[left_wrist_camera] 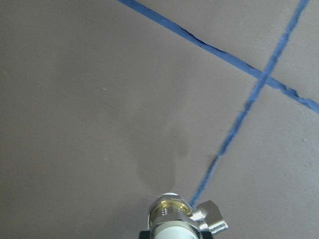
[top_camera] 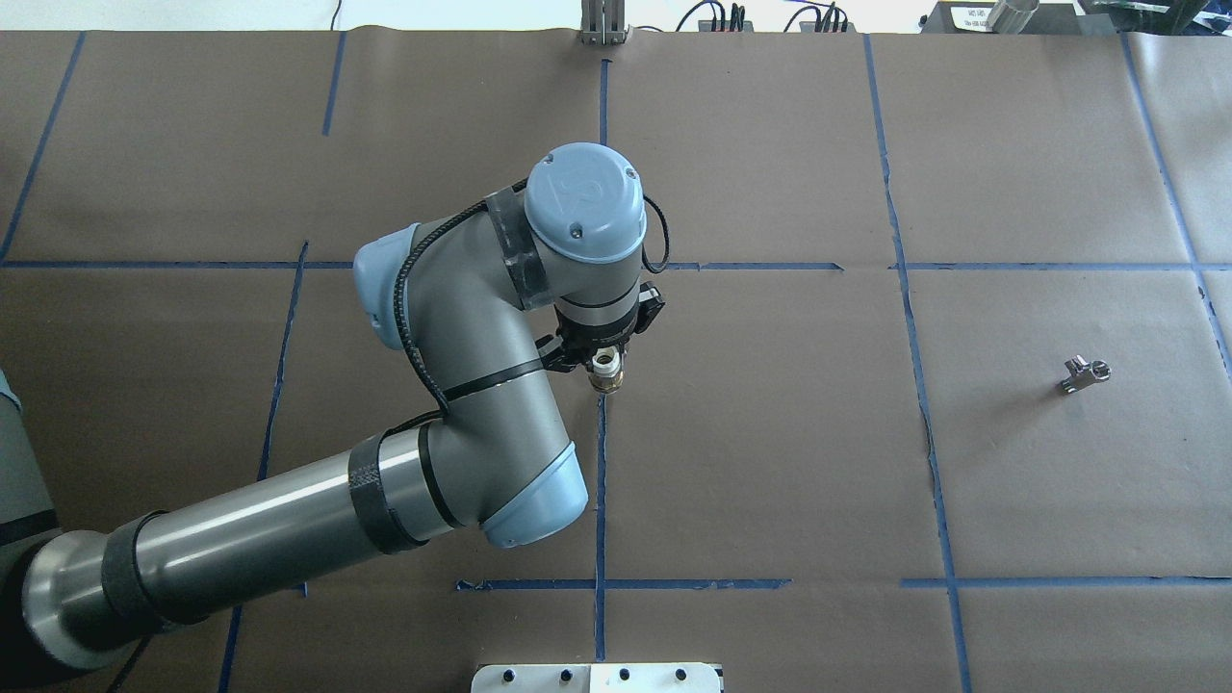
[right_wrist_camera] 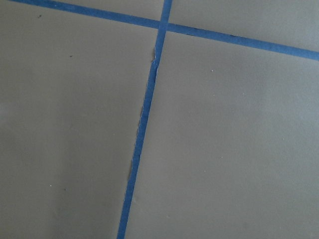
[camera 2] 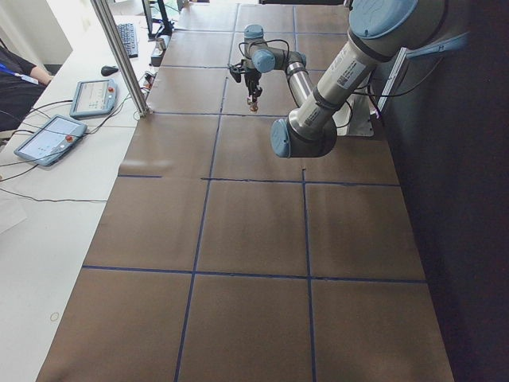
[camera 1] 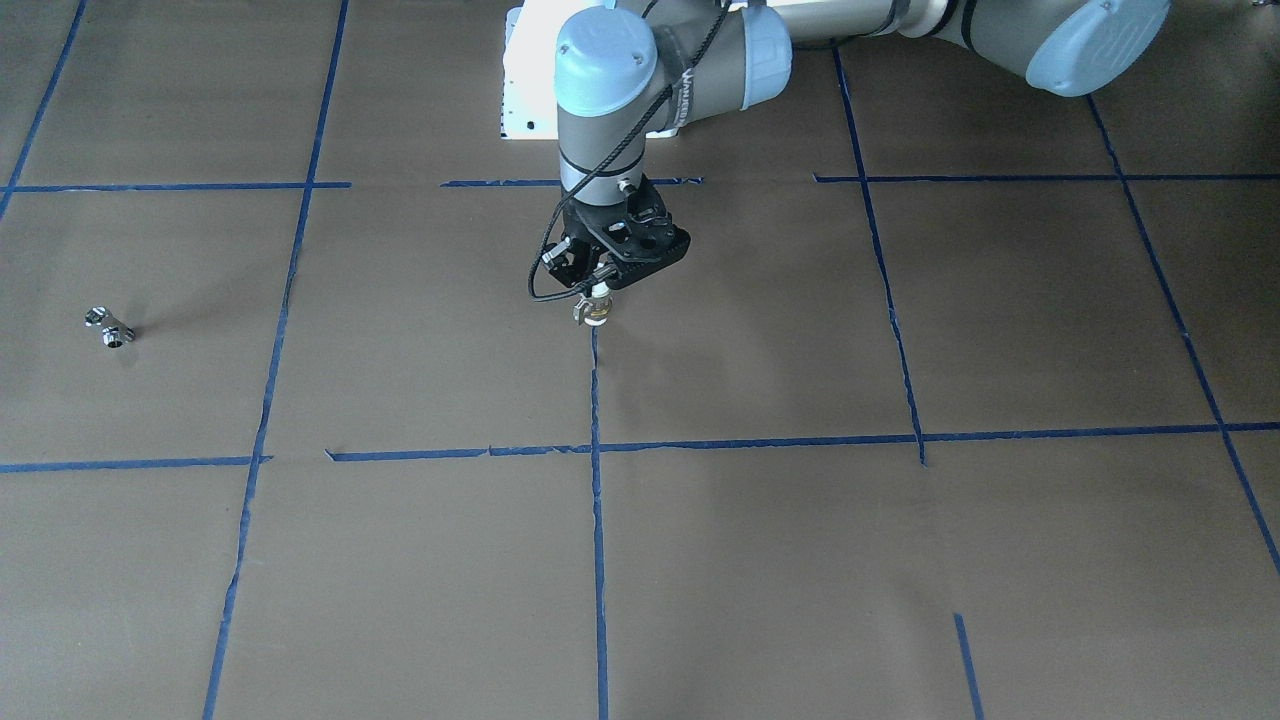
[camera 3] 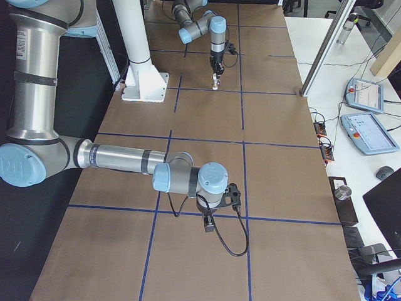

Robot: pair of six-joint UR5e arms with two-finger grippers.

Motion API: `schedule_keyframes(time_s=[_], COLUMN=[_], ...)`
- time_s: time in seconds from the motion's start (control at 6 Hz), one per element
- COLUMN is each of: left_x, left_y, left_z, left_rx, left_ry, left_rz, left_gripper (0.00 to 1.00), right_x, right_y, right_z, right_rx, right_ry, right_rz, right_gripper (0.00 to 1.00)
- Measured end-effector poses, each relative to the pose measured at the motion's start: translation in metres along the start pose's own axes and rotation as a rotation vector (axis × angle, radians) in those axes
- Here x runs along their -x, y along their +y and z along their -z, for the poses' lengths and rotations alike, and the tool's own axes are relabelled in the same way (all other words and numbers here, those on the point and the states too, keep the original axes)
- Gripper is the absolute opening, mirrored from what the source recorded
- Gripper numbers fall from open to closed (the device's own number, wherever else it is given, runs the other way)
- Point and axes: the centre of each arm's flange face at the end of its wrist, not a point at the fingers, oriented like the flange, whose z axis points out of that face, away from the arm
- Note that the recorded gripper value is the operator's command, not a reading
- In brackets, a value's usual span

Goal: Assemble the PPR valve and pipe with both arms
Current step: 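Lift the valve with the left gripper and carry it to table center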

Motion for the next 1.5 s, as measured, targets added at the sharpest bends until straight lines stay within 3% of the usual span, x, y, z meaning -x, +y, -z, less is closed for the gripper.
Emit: schedule_keyframes(time_s=[0.67,0.83,1.0,1.33,1.5], left_x=[0.003,0.005,0.005,0.006,0.008], left_y=[-0.004,-0.005,-0.005,-0.005,-0.006], left_z=[-0.013,-0.014,-0.015,-0.017,-0.018], left_rx=[-0.008,-0.008,-0.007,-0.006,-0.006], left_ry=[-0.021,-0.019,-0.015,-0.015,-0.017], left_rz=[-0.005,-0.006,-0.019,-0.058,-0.068], left_gripper=[0.06,0.21,0.54,0.62,0.95], right_x=[-0.001,-0.001,-0.001,-0.001,-0.001], right_y=[0.001,0.001,0.001,0.001,0.001], right_z=[-0.001,-0.001,-0.001,-0.001,-0.001], right_rx=[0.003,0.003,0.003,0.003,0.003], right_ry=[0.001,0.001,0.001,0.001,0.001], right_rz=[-0.002,-0.002,-0.002,-0.001,-0.001], right_gripper=[1.00,1.00,1.00,1.00,1.00])
